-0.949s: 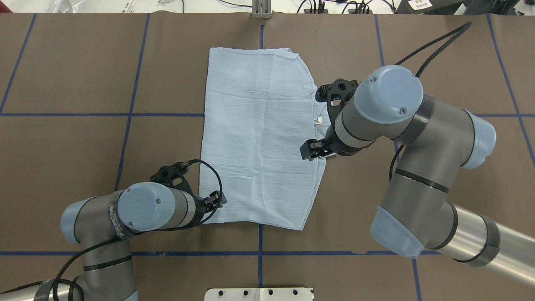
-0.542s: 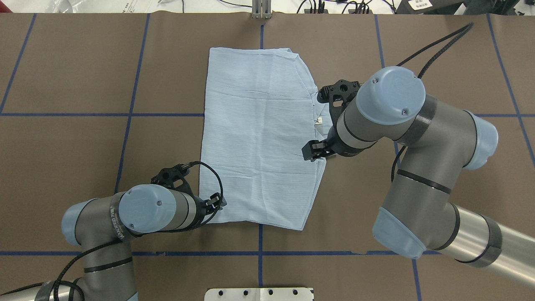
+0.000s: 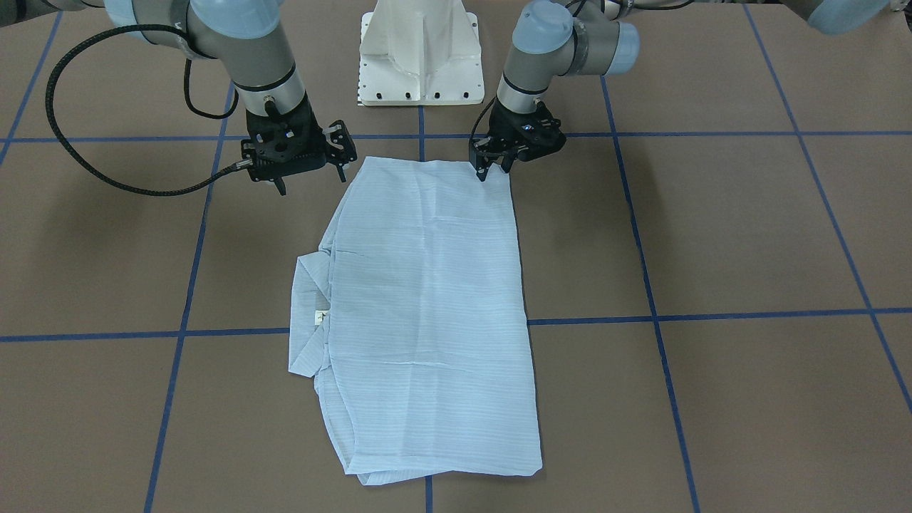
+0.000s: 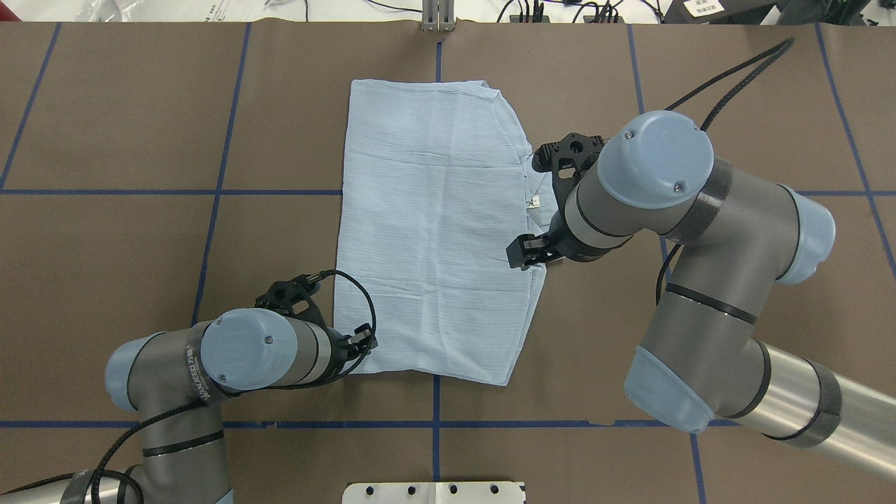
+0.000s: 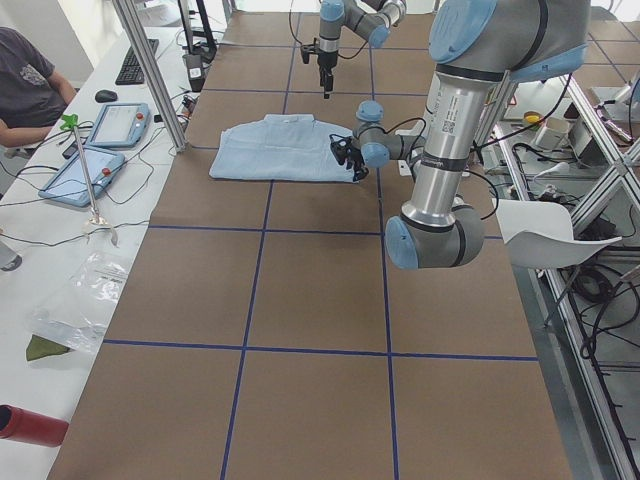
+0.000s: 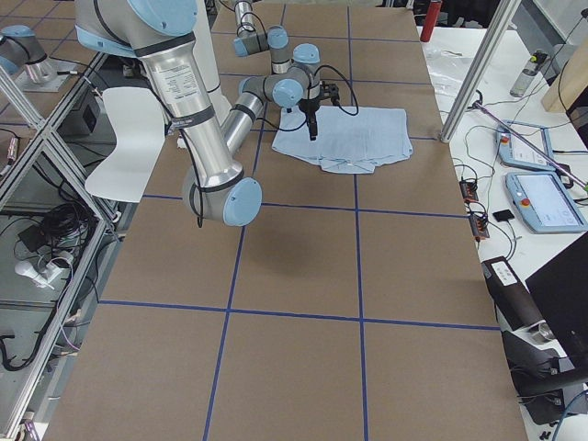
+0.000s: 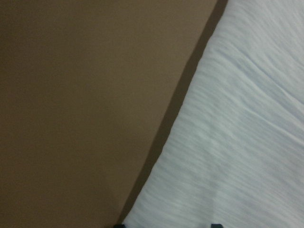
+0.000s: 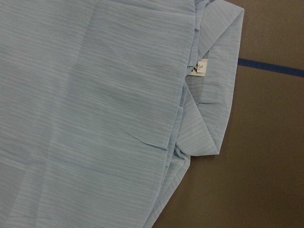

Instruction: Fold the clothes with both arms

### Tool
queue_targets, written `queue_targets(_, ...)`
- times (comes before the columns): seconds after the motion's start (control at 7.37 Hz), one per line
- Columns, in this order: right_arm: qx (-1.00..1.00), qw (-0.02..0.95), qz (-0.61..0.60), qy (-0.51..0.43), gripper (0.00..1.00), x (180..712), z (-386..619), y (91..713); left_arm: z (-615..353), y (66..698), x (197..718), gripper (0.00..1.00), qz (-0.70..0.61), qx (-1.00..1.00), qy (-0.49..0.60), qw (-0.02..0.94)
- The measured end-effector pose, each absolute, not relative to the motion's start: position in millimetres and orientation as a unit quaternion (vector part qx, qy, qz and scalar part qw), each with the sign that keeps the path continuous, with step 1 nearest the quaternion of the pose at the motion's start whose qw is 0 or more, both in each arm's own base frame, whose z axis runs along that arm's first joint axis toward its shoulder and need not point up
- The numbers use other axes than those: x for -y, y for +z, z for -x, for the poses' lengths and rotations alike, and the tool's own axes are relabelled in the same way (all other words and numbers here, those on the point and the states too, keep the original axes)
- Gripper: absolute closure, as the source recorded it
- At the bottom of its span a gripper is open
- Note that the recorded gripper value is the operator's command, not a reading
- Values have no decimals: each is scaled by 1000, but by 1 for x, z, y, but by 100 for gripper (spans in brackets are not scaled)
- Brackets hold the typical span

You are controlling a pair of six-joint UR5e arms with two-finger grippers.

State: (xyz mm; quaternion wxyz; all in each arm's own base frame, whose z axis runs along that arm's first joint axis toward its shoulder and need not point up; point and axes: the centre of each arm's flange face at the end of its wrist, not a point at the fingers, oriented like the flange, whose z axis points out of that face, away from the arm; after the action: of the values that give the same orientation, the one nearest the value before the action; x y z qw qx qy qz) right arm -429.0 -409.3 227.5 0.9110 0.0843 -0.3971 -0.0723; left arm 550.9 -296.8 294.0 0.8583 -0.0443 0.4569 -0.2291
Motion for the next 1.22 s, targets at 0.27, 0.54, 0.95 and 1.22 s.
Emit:
queue_targets(0.27,397,911,-84,-72,0,409,429,228,-550,295,297,34,44,-456,-229,859)
queue_targets(0.54,396,912,-84,-72,0,409,429,229,-548,300,299,34,43,-443,-233,865)
queue_targets(0.95,395,912,-81,-72,0,409,429,232,-546,301,299,34,43,-431,-235,870)
queue_targets(1.22,394,913,-81,-72,0,409,429,233,-547,300,298,38,43,-430,-234,871)
